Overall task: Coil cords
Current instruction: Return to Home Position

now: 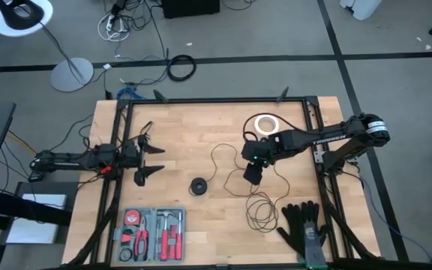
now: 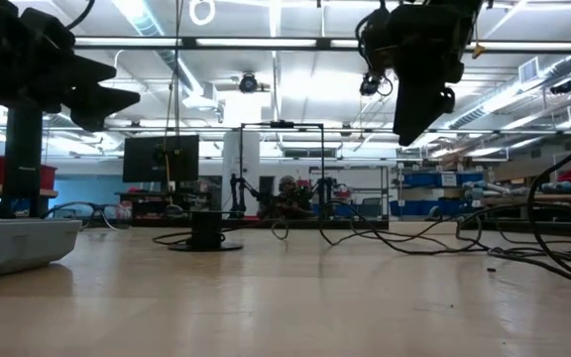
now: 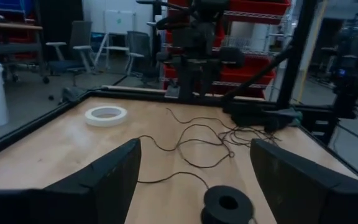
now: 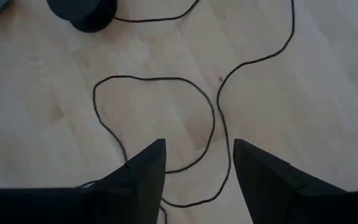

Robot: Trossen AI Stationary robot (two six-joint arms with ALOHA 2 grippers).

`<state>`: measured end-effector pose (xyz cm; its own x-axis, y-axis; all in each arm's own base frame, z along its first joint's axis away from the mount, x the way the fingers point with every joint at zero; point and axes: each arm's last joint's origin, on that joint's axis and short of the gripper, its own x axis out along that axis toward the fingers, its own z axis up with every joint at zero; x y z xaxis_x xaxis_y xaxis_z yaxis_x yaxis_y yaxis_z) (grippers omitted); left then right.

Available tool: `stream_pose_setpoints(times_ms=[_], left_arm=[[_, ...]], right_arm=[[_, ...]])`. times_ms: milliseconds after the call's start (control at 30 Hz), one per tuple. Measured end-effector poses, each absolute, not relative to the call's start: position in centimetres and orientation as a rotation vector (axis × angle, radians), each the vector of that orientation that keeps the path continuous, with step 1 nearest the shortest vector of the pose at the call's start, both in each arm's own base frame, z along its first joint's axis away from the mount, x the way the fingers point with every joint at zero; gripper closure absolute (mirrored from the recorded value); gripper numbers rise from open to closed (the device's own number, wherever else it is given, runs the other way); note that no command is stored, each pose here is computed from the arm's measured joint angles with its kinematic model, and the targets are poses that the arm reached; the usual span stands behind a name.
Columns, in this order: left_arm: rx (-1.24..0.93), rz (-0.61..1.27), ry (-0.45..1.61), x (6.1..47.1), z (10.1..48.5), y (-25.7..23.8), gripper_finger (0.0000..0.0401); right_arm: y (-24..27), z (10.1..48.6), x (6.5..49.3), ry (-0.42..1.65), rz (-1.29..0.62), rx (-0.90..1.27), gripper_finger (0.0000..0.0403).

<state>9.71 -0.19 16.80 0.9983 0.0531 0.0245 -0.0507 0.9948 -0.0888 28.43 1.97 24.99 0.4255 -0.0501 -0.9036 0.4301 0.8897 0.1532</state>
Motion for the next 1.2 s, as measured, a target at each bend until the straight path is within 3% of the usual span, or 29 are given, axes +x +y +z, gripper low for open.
stream_pose_setpoints(times_ms=[367, 633, 767, 1200], left_arm=[[-0.091, 0.032, -0.097, 9.7, 17.5, -0.2, 0.0094], [-0.091, 0.031, -0.113, 9.7, 17.6, -0.2, 0.0094], [-0.091, 0.03, -0.115, 9.7, 17.6, -0.2, 0.0094], [-0.091, 0.031, -0.115, 9.7, 17.6, -0.2, 0.0094]], right_arm=[[2.1, 25.2, 28.8, 1.052, -0.286, 0.38, 0.0217], [3.7, 26.5, 27.5, 0.967, -0.31, 0.203, 0.0217], [4.0, 25.8, 25.5, 0.851, -0.293, 0.158, 0.0216], [1.3, 18.3, 15.6, 0.339, -0.088, 0.201, 0.0216]])
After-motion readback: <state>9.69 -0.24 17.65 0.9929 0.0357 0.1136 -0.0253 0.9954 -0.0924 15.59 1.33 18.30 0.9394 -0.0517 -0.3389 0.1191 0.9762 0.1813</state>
